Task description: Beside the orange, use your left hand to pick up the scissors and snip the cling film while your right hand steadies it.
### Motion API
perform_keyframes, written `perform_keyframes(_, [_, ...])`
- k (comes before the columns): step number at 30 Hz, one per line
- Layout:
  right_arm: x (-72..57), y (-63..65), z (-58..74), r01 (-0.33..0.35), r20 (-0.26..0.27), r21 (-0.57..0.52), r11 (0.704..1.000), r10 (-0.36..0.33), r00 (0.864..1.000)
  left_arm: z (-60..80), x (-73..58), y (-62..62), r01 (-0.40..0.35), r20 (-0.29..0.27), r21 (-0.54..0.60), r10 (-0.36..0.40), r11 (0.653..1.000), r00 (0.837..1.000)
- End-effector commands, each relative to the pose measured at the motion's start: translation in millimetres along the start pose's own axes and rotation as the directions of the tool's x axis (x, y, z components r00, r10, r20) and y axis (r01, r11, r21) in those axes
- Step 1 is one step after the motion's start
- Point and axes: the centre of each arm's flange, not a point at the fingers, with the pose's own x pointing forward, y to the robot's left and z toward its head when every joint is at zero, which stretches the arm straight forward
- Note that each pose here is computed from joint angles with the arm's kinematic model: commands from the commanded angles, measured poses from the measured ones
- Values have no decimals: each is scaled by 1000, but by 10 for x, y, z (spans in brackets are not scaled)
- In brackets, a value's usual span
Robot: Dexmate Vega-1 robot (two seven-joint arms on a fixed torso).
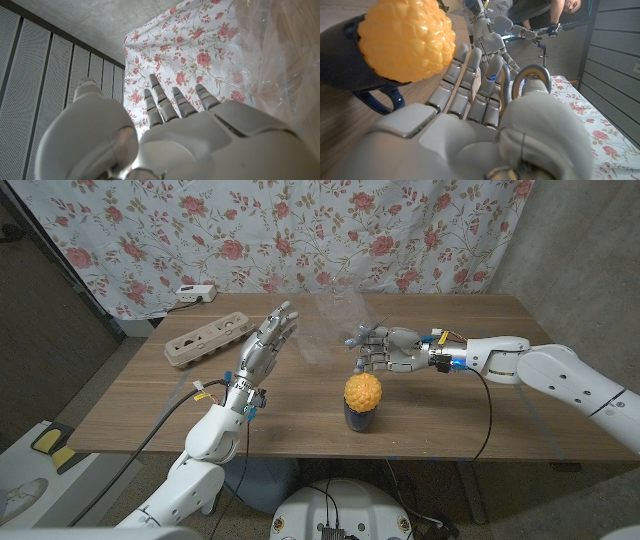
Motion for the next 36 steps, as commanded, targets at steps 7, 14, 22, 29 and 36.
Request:
perform_keyframes(7, [79,-14,39,-8,61,-38,999,11,998,123,-112,31,-19,16,34,18,999,1000])
perform_keyframes(14, [82,-9,164,4,88,-62,998,2,996,160,-168,61,-32,29,45,31,998,999])
perform_keyframes(22, [49,27,374,-5,128,-107,994,19,992,212,-219,96,-45,37,48,43,998,998])
perform_keyframes(29, [-58,91,439,11,161,-128,992,10,987,213,-220,102,-46,40,43,44,998,998])
perform_keyframes(36, [-165,198,433,17,173,-143,990,8,985,203,-182,95,-33,36,43,32,999,999])
